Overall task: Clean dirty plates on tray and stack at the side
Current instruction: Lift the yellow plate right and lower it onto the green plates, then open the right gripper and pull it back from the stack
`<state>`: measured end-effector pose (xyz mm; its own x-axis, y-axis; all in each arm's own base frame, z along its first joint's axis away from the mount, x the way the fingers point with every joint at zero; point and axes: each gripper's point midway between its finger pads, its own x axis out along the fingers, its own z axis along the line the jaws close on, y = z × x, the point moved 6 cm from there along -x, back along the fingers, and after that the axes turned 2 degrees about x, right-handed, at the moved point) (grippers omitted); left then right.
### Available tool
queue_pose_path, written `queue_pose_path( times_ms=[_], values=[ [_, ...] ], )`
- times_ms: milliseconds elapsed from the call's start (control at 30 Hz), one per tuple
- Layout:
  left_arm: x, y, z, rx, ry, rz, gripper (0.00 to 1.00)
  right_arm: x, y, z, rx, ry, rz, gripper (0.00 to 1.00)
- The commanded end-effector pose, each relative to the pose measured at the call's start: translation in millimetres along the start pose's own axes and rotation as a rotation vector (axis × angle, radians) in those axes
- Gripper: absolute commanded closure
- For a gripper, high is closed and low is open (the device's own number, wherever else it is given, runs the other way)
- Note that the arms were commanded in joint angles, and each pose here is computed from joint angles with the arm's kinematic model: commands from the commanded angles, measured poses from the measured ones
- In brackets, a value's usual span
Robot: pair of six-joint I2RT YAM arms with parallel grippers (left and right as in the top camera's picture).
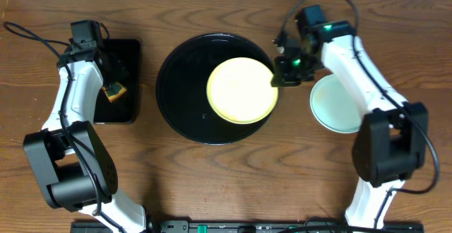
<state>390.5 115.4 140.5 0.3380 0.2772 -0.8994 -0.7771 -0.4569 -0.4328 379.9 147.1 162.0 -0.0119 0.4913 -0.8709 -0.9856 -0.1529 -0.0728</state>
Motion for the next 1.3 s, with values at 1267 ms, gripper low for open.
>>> queue_pose_path(
  times_ms=[1267],
  values=[
    [-1.7,1.1,1.0,-0.012,-0.004,-0.001,0.24,-67.2,92.6,-247.3,0.657,-0.007,-0.343,0.99]
  ],
)
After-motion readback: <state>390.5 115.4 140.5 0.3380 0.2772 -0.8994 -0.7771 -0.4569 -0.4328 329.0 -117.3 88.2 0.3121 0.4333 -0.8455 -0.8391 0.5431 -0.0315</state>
